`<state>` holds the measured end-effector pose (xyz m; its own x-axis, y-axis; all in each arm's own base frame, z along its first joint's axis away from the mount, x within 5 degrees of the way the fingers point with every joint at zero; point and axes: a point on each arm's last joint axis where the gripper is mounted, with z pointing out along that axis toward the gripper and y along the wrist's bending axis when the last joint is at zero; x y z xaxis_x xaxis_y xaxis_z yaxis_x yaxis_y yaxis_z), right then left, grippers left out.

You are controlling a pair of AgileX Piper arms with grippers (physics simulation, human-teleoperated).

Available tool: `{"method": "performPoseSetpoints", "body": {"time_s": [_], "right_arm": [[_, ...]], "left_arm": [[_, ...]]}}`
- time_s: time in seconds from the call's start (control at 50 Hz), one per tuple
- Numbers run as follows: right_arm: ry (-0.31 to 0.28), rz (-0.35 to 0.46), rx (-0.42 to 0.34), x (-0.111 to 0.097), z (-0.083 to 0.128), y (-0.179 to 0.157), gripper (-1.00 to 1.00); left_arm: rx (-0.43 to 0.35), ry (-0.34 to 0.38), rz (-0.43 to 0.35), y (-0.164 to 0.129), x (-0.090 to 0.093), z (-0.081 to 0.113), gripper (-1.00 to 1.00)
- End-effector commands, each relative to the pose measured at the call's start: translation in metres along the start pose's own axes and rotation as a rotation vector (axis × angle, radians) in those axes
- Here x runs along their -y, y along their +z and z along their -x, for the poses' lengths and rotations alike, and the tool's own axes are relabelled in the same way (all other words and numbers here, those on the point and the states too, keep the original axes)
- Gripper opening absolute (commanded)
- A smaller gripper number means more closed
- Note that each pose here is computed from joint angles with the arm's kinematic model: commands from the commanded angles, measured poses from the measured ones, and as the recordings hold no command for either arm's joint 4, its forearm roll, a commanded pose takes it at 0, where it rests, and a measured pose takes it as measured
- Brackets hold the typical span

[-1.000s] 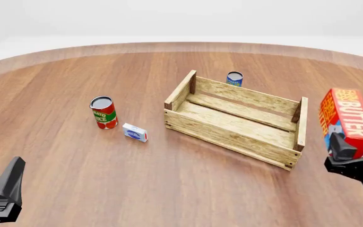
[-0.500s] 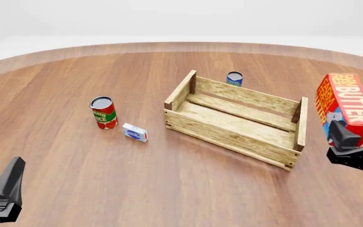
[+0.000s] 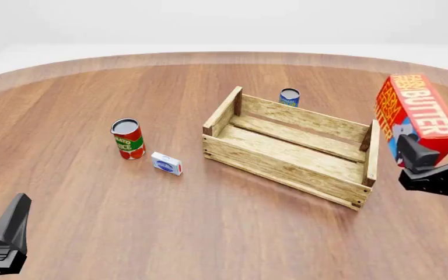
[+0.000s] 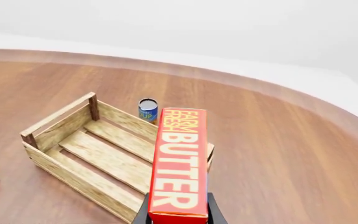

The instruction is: Pick up the butter and put it in the tray.

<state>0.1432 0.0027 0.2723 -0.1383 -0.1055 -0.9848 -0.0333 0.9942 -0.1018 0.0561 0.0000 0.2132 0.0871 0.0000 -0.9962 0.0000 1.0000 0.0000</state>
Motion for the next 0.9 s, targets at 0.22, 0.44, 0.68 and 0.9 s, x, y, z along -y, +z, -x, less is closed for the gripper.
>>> {"method": "performPoseSetpoints", "body": {"time_s": [0.22,0.44,0.68,0.9], "right_arm": [[0.005,0.069,0.025,-0.009,0.021,0.006,-1.00],[0.004,0.098,0.013,-0.014,0.024,0.016,-1.00],[-0.004,0.117,-0.003,-0.017,0.031,0.021,-1.00],[-0.009,0.153,-0.024,-0.023,0.036,0.026,-1.00]], "left_arm": [[0.000,0.000,0.000,0.000,0.000,0.000,1.00],[0.000,0.000,0.000,0.000,0.000,0.000,1.00],[0.000,0.000,0.000,0.000,0.000,0.000,1.00],[0.000,0.000,0.000,0.000,0.000,0.000,1.00]]}}
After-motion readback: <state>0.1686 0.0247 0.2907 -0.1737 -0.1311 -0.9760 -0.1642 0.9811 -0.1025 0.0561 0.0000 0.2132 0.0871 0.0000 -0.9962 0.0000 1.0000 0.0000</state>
